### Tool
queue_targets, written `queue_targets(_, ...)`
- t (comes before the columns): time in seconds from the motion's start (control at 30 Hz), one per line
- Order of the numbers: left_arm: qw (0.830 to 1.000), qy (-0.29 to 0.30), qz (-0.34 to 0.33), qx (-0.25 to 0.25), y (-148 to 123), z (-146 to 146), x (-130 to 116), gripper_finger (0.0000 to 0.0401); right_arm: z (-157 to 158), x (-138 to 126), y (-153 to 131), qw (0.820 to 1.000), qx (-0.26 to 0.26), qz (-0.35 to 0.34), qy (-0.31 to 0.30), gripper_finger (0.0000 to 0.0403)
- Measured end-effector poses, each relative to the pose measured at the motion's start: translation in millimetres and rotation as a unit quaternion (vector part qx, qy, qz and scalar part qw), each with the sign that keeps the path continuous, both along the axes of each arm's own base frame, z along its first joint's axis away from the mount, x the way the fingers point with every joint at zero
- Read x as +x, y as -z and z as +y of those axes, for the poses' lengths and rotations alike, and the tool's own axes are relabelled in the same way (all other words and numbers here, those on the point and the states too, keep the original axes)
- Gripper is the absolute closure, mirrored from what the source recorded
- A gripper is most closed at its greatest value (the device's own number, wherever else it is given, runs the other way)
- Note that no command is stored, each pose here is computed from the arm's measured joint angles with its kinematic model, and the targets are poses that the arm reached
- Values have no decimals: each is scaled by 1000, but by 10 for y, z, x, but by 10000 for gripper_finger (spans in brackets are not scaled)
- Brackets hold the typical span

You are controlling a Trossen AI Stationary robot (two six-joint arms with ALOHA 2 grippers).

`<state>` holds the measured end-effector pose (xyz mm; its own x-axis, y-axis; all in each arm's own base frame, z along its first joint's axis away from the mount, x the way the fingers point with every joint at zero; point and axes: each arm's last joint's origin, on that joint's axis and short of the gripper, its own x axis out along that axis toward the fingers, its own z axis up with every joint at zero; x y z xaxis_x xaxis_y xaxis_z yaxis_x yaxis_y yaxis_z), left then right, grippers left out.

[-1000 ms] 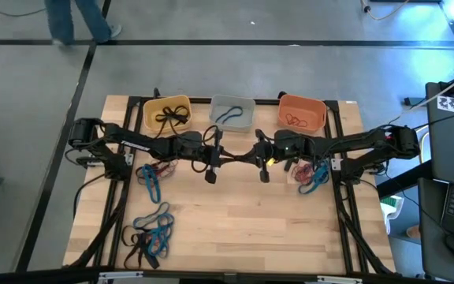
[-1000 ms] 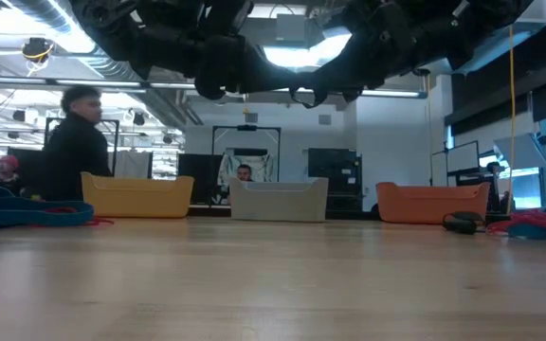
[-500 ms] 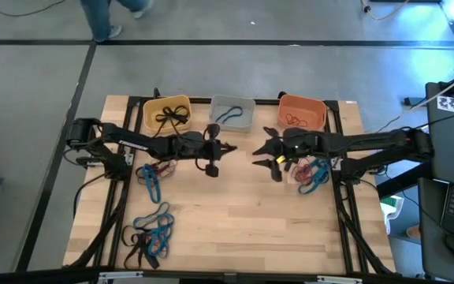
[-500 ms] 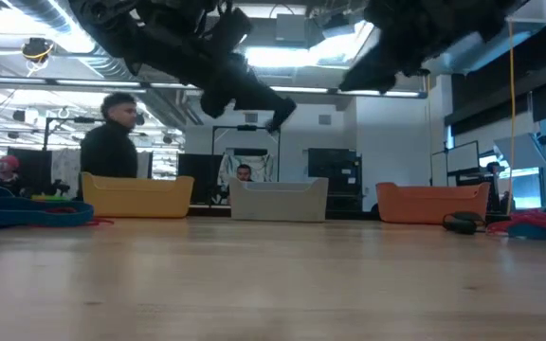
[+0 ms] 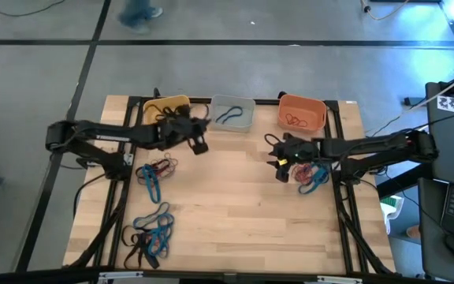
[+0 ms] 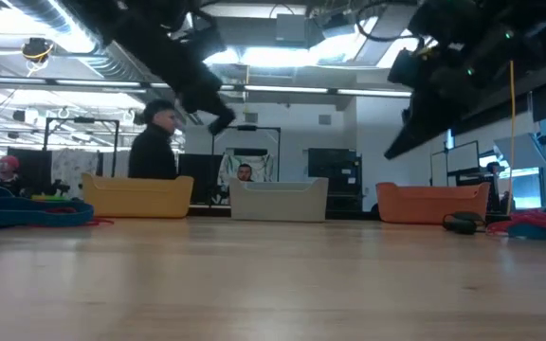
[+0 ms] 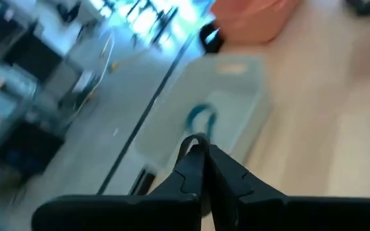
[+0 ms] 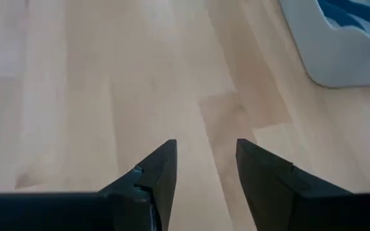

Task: Sort rubber bands into baskets
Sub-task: Put the black rubber band into the yellow bin

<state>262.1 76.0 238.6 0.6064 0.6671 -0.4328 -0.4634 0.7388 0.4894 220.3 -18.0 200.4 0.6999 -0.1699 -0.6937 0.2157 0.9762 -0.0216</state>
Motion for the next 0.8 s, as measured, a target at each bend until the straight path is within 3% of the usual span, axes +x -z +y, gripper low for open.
queue_targets(0.17, 995, -87, 13, -38, -11, 285, -251, 389, 1, -33, 139, 1000, 1, -21, 5, 240)
queue_targets(0.4, 974, -205, 26, -95, 89, 651, -543, 387, 0, -32, 183, 999, -2, -52, 6, 240)
queue_targets(0.6, 958, -239, 24, -159, 216, 856, -668, 387, -5, -25, 175, 998, -12, -59, 9, 240)
queue_targets(0.8, 950, -258, 35, -173, 321, 944, -676, 382, -6, -25, 176, 998, -16, -58, 6, 240)
